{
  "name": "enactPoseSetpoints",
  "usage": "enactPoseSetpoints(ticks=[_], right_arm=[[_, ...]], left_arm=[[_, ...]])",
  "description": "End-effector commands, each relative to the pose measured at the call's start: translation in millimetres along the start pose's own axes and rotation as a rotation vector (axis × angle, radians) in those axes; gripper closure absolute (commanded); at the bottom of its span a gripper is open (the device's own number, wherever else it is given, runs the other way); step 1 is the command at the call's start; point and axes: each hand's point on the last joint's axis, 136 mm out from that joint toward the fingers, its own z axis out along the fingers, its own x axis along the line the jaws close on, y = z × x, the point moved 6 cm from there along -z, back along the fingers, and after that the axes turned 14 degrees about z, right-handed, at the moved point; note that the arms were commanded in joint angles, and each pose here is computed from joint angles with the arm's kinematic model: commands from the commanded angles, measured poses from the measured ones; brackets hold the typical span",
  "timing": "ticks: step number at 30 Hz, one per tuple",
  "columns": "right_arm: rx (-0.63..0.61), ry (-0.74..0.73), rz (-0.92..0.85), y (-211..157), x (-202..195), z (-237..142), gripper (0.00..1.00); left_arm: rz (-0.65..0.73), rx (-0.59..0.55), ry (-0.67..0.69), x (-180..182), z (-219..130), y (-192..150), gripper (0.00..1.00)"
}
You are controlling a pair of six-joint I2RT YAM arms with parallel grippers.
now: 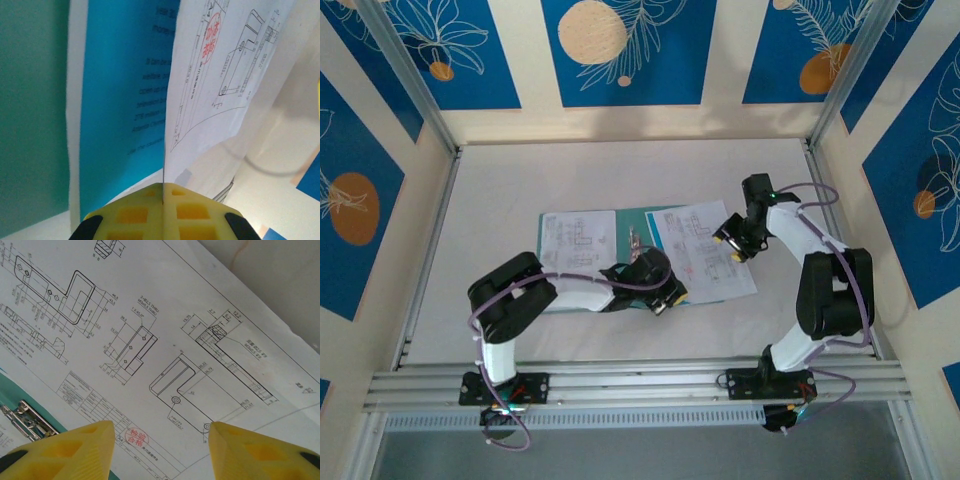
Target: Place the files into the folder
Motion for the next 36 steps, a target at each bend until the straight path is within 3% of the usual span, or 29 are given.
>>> enactPoseSetpoints(ticks=[1, 13, 17, 22, 36], right_arm=[[0.032, 0.006, -0.033, -4, 7, 1, 0.47], [0.055, 0.007, -0.073, -10, 15, 5, 0.47], [0.074, 0.001, -0.07, -13, 18, 12, 0.47], [0.095, -0.003, -0.065, -20, 20, 22, 0.47], [0.145, -0.035, -0.036, -28, 16, 45, 0.48]], left_arm=[[-0.004, -0.058, -0.008, -1, -1, 0, 1.0], [0.009, -0.084, 0.002, 1, 0, 2, 1.0], [0.017, -0.075, 0.031, 2, -7, 0, 0.69], [0.05, -0.077, 0.1, 6, -28, -3, 0.49], [0.082, -0.02, 0.185, 15, -14, -2, 0.56]])
